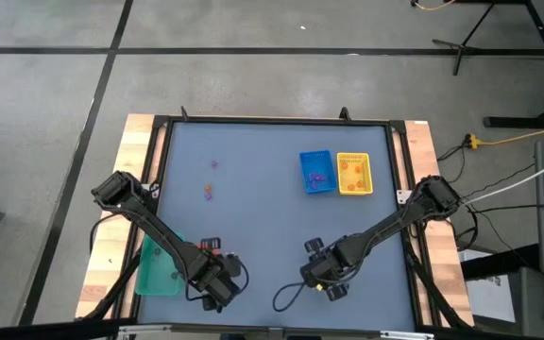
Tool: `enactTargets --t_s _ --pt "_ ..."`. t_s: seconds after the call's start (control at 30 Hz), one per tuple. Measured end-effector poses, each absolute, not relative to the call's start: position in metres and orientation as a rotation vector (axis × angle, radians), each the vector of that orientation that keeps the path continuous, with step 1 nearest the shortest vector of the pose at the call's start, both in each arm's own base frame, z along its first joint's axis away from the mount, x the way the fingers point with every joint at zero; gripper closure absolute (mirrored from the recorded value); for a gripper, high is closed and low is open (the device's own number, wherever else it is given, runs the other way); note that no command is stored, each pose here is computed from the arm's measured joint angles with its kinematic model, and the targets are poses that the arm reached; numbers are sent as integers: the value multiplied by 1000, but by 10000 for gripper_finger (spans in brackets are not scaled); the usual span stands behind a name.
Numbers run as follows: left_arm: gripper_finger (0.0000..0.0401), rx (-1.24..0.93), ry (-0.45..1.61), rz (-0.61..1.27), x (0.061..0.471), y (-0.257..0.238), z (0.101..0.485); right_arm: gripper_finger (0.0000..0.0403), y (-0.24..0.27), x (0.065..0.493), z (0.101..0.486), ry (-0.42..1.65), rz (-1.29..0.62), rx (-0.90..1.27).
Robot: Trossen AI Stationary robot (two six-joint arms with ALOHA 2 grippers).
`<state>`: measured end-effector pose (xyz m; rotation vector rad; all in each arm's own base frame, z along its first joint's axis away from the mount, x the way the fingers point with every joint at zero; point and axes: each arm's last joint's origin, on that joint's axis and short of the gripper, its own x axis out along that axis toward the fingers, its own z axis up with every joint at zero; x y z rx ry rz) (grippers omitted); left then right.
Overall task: Sort Halloween decoration
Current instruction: Put the brown skull toy into the light blue bin
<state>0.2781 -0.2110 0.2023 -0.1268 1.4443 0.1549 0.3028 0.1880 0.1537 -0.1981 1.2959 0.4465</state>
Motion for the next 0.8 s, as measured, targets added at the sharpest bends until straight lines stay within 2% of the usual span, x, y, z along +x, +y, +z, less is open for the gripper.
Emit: enactTargets --t_s 0.8 --pt "298 -140 1427 142 280 -213 202 251 189 305 144 1313 449 -215"
